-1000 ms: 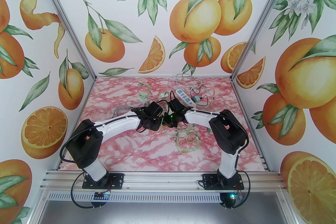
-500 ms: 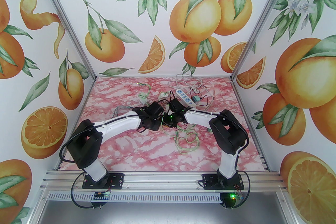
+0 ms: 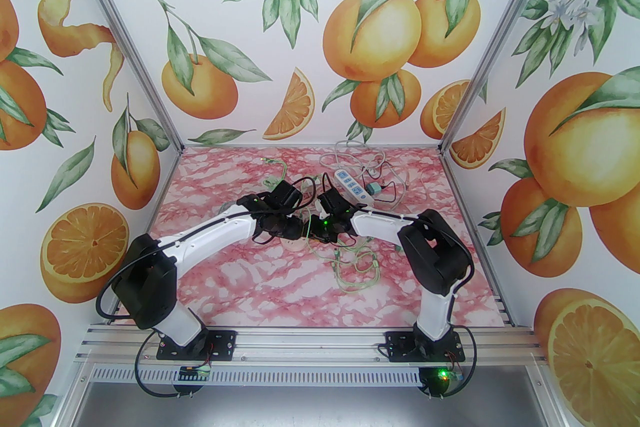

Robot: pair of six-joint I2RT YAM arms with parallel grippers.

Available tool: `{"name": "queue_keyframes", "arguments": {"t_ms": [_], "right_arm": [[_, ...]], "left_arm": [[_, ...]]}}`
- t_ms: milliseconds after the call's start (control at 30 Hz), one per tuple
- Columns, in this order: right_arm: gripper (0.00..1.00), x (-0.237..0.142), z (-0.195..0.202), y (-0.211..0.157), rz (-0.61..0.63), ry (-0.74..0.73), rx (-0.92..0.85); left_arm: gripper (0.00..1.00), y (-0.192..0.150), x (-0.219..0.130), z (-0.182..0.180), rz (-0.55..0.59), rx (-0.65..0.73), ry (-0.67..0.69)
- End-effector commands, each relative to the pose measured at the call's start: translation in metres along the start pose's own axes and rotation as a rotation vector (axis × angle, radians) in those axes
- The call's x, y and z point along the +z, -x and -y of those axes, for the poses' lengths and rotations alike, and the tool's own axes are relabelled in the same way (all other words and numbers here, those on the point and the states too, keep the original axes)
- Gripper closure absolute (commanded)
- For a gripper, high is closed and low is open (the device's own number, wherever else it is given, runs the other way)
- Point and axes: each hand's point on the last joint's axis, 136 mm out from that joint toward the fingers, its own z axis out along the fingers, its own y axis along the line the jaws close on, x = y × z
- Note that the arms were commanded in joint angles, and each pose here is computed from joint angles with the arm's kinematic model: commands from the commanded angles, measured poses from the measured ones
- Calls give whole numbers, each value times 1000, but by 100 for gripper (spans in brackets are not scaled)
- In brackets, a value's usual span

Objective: Pull the plug off the socket

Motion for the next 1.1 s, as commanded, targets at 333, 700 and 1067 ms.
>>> {"name": "queue_keyframes", "arguments": {"t_ms": [333,700,1067], "right_arm": [[71,17,101,-41,-109,-370,82],[72,15,100,-41,-106,-371,80],[72,15,100,-40,-106,-372,81]], "left_arm": [[75,-7,-41,-88,-13,9,217],[70,-27,-19,-134,-121,45,323],[67,-63,15,-148,-273,116,377]]}}
